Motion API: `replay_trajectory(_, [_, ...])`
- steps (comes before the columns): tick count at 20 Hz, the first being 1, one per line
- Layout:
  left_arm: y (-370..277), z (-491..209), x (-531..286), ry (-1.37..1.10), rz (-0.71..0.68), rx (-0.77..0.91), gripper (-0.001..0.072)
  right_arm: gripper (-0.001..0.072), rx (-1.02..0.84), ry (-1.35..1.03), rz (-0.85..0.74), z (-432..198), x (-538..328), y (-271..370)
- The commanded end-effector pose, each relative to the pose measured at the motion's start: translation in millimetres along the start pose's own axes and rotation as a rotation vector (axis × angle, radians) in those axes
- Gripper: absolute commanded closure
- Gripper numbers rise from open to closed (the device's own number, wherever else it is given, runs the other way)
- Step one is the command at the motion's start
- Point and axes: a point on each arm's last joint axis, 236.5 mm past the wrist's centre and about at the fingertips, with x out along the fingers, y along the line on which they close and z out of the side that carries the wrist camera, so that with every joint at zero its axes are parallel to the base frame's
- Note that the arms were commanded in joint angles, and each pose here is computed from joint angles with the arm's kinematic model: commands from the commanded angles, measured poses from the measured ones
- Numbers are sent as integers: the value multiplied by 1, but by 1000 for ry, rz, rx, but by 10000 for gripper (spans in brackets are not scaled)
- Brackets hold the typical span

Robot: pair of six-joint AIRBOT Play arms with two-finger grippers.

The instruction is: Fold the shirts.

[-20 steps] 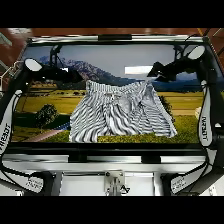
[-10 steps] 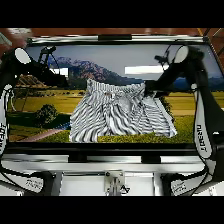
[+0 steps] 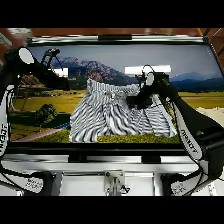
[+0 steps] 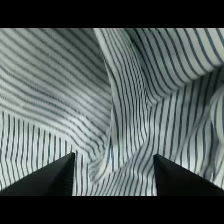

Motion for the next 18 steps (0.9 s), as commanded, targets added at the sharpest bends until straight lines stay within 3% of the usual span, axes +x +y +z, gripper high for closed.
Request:
replay_trajectory(1, [-4,0,1,2,-5,72,-13,568,24,-25,2,8,13,1])
replay_trajectory(2, [-7,1,1,1,-10,112,-13,642,19,-31,1,9,11,1])
replay_trajectory(6, [-46,3,9,13,-34,235,-5,642,3,-47,-6,9,1,2])
replay_trajectory(7, [-57,4,14,9,-28,251,51,643,-1,-47,-5,9,0,2])
replay_trajectory(9, [-75,-1,35,28,13,298,54,642,-5,-34,-7,5,-1,2])
replay_trajectory(11, [-84,-12,63,43,74,290,102,642,-17,-7,-9,-1,-1,1])
replay_trajectory(18, [-130,-25,109,-109,119,266,102,642,-46,40,-13,-12,-1,0])
